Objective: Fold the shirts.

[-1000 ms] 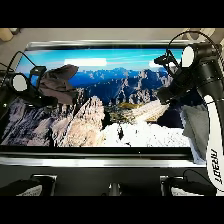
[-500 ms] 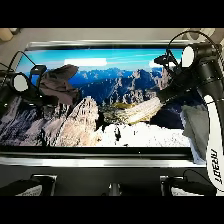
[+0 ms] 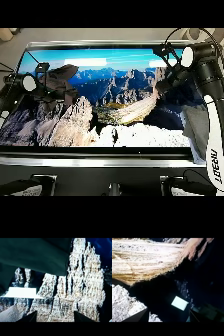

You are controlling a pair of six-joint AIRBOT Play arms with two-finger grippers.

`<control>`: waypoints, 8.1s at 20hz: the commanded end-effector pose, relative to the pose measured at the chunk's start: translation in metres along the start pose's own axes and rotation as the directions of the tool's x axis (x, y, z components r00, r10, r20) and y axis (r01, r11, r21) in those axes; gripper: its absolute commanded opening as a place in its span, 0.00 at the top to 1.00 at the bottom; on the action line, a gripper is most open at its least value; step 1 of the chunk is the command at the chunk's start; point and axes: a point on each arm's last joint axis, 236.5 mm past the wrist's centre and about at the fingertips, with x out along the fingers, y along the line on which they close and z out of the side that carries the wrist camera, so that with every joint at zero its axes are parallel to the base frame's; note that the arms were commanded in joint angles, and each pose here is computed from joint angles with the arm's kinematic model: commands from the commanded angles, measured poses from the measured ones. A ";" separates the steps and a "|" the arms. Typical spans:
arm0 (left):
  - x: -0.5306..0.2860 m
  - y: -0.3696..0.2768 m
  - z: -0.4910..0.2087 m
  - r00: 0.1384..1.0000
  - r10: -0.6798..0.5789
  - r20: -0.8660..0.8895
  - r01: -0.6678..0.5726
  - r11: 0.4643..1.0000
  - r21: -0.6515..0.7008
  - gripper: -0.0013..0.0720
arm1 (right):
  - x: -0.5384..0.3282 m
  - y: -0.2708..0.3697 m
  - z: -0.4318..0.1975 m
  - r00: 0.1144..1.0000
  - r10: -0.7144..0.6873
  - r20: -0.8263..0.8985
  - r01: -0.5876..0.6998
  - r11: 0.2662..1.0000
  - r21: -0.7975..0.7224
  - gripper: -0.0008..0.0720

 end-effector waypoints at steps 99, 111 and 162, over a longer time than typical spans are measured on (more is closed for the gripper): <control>-0.591 -0.080 -0.016 -0.096 -0.514 0.852 0.253 0.816 0.520 0.95 | -0.446 0.010 -0.052 0.355 -0.283 0.891 0.440 0.891 0.107 0.95; -0.352 -0.028 0.066 0.533 -0.143 0.834 -0.075 0.974 0.216 0.95 | -0.160 0.055 -0.105 0.992 0.080 0.097 -0.065 0.987 -0.147 0.95; 0.077 -0.034 -0.127 0.867 -0.489 -0.099 0.432 0.835 -0.342 0.95 | 0.134 0.083 -0.250 0.841 0.495 -0.218 -0.377 0.826 0.420 0.04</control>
